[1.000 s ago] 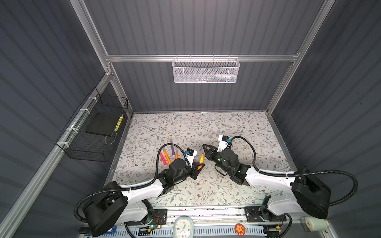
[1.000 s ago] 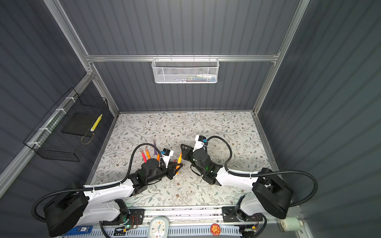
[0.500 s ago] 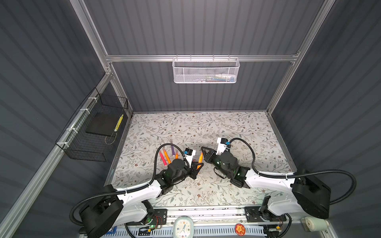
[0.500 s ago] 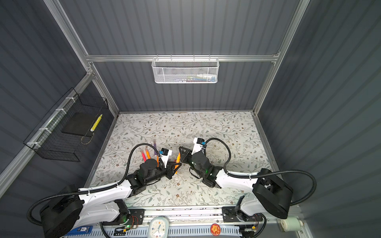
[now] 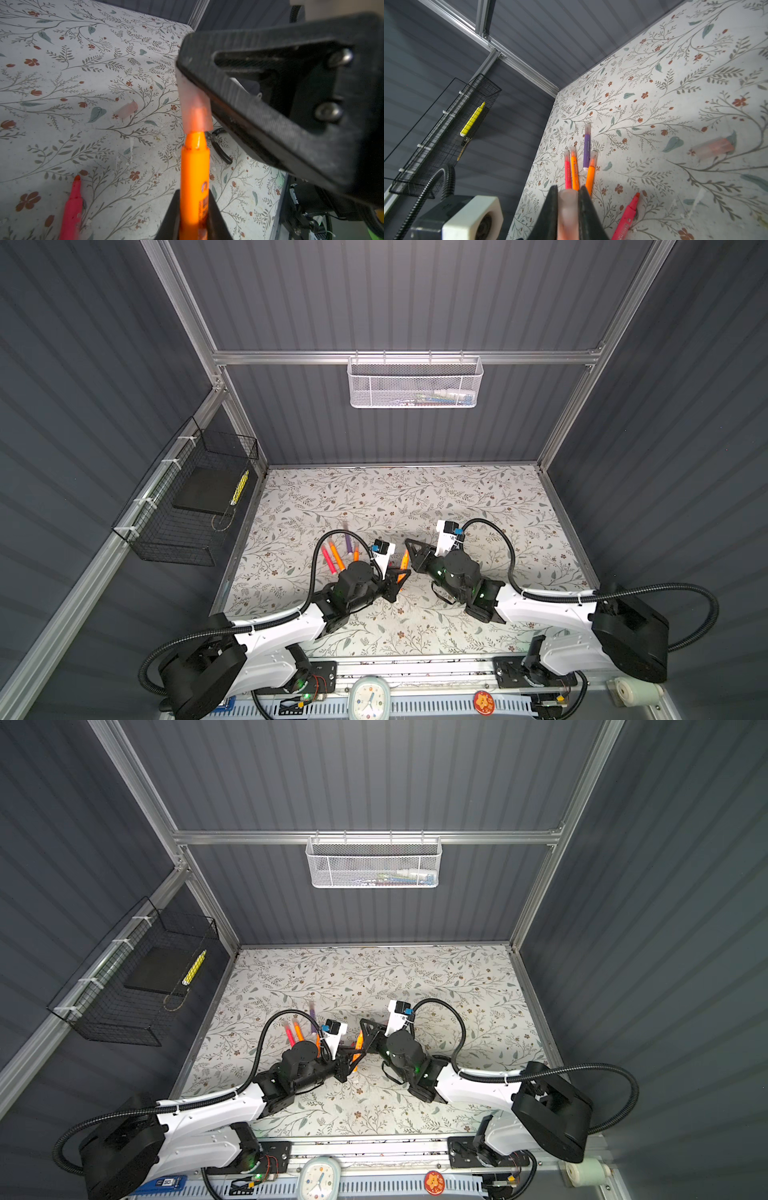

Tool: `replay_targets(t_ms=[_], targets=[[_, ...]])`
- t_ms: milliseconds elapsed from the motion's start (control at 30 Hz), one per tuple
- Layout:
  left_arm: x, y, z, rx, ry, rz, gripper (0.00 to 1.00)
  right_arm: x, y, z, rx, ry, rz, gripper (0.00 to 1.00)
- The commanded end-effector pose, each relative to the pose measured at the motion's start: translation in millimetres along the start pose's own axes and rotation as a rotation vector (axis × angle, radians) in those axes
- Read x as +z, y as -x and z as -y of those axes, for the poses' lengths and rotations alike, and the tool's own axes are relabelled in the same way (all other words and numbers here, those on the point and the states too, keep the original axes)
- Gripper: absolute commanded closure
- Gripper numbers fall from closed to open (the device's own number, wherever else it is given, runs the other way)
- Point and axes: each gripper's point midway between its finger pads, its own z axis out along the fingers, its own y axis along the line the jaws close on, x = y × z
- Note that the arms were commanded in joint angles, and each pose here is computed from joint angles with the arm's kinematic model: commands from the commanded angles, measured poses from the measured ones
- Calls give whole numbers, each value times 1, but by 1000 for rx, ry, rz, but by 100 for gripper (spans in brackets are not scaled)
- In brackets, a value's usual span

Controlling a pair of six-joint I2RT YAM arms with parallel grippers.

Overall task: Insert pens into pen caps
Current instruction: Put on the pen cap to the pen.

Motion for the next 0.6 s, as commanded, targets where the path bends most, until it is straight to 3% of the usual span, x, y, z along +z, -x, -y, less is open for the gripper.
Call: replay_targets(t_ms=[0, 400, 567], targets=[[-3, 27, 8, -6, 4, 57, 100, -5, -14, -13, -86, 83, -45, 100], [-14, 52, 9, -103, -84, 104, 100, -23, -25, -29, -108, 289, -59, 100], [-17, 58, 4, -69, -47, 126, 100, -14, -44, -34, -99, 299, -156, 100]])
